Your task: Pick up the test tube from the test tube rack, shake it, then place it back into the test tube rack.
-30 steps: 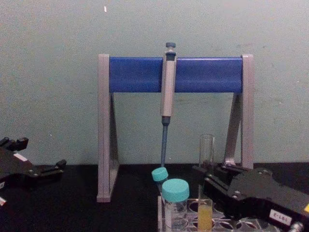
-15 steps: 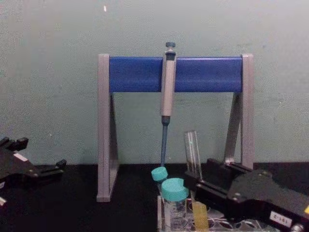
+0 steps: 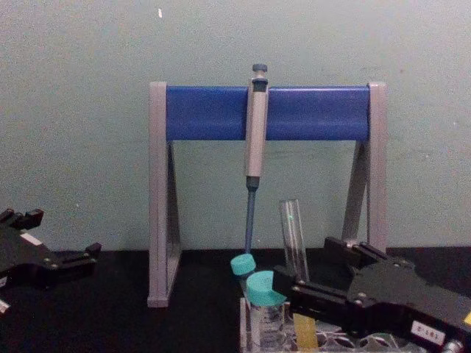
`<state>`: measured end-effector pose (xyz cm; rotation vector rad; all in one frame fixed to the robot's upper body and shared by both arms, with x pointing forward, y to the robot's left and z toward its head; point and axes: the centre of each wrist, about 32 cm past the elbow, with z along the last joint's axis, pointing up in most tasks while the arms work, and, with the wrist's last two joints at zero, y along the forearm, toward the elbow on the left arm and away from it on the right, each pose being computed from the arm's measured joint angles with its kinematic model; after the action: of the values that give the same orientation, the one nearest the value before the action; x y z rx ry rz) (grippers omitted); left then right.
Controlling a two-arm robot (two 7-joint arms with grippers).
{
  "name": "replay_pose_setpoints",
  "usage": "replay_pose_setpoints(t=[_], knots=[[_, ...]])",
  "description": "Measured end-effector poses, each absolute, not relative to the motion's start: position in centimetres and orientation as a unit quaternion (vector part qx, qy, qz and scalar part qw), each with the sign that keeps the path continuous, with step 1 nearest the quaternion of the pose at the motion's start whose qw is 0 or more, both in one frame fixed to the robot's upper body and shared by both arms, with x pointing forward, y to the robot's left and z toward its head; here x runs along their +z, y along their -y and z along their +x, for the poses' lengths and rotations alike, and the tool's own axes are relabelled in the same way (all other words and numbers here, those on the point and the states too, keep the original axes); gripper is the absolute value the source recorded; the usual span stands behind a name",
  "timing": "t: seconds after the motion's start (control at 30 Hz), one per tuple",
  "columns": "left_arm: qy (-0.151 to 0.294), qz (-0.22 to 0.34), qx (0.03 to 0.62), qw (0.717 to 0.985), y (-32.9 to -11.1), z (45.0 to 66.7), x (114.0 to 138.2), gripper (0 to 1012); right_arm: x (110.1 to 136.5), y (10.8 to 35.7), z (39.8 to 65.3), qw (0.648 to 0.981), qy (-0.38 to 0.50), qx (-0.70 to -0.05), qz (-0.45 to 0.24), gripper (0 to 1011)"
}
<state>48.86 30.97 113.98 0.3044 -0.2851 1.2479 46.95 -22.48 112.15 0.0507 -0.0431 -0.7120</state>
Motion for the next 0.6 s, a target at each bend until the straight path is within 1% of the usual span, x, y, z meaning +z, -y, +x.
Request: replay_pose_setpoints(t=[0.3,0.47,0.6], knots=[[0.132,0.141,0.58,0.791,-31.0,48.9,114.0,1001,112.2,22.5,47.0,0.937,0.022,-0.348,0.025,1000],[0.132,0.141,0.58,0.791,-31.0,48.9,114.0,1001,113.6,22.5,47.3,0.937,0.04,-0.344,0.036,1000],[0.132,0.141,0.58,0.791,-31.0,48.9,114.0,1001,115.6,22.8,47.3,0.931,0.071,-0.349,0.075,1000]])
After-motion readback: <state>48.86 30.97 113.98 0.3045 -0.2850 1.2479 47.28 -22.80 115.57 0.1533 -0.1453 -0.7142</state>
